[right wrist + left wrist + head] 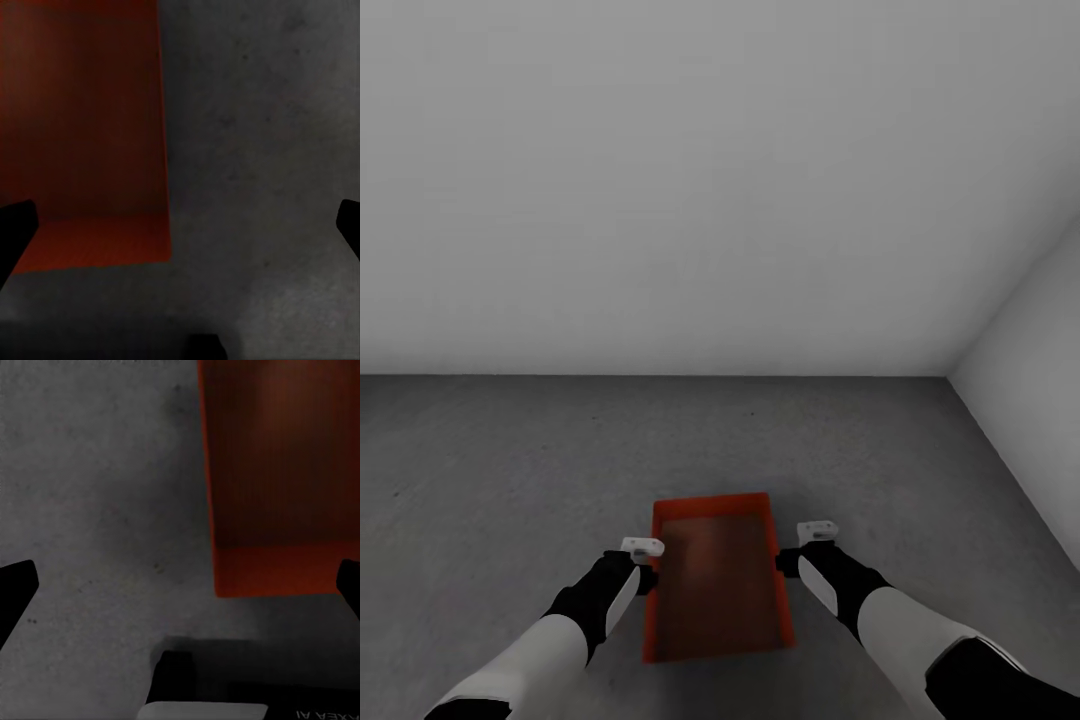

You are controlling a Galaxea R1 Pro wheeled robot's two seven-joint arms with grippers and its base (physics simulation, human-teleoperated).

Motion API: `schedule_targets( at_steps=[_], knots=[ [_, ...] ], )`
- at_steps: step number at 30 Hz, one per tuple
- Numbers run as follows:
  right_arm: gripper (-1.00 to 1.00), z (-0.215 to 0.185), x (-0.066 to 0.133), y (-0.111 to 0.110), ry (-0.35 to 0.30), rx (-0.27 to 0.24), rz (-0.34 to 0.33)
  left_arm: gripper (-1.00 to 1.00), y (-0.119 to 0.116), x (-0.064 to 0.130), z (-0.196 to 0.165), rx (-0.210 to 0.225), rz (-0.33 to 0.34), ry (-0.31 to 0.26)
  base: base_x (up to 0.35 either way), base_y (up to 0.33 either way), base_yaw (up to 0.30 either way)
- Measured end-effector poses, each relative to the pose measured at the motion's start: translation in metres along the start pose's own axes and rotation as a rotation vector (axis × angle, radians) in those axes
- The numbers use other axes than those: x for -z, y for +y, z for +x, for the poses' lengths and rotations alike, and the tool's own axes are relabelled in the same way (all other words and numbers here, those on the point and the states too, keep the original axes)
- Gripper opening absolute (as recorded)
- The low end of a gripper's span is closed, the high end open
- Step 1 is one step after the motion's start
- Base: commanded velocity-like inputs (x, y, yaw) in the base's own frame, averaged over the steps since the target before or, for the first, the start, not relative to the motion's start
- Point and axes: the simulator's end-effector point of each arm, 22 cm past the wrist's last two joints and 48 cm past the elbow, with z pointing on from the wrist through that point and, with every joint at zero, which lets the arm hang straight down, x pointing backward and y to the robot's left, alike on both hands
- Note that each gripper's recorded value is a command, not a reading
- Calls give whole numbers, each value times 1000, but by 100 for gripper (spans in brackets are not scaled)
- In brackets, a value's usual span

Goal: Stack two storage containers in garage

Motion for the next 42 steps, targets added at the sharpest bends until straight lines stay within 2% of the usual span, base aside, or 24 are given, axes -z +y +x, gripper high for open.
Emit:
schedule_targets(
  at_steps=[5,9,15,20,33,42],
  knots=[
    [100,4,1,0,4,-2,2,100,1,1,0,4,1,-1,0,0,0],
    [100,0,3,0,-3,-2,2,100,1,1,2,31,12,6,0,0,0],
    [100,-6,7,-1,-13,-4,3,100,13,0,8,72,16,26,0,0,0],
    [100,-8,9,-2,-16,-4,4,100,28,-4,19,76,2,47,0,0,0],
    [100,-8,9,-3,-17,-6,5,100,30,-4,20,75,-5,46,0,0,0],
    [100,-12,23,-4,-17,-6,5,100,31,10,18,76,-4,47,0,0,0]
  ],
)
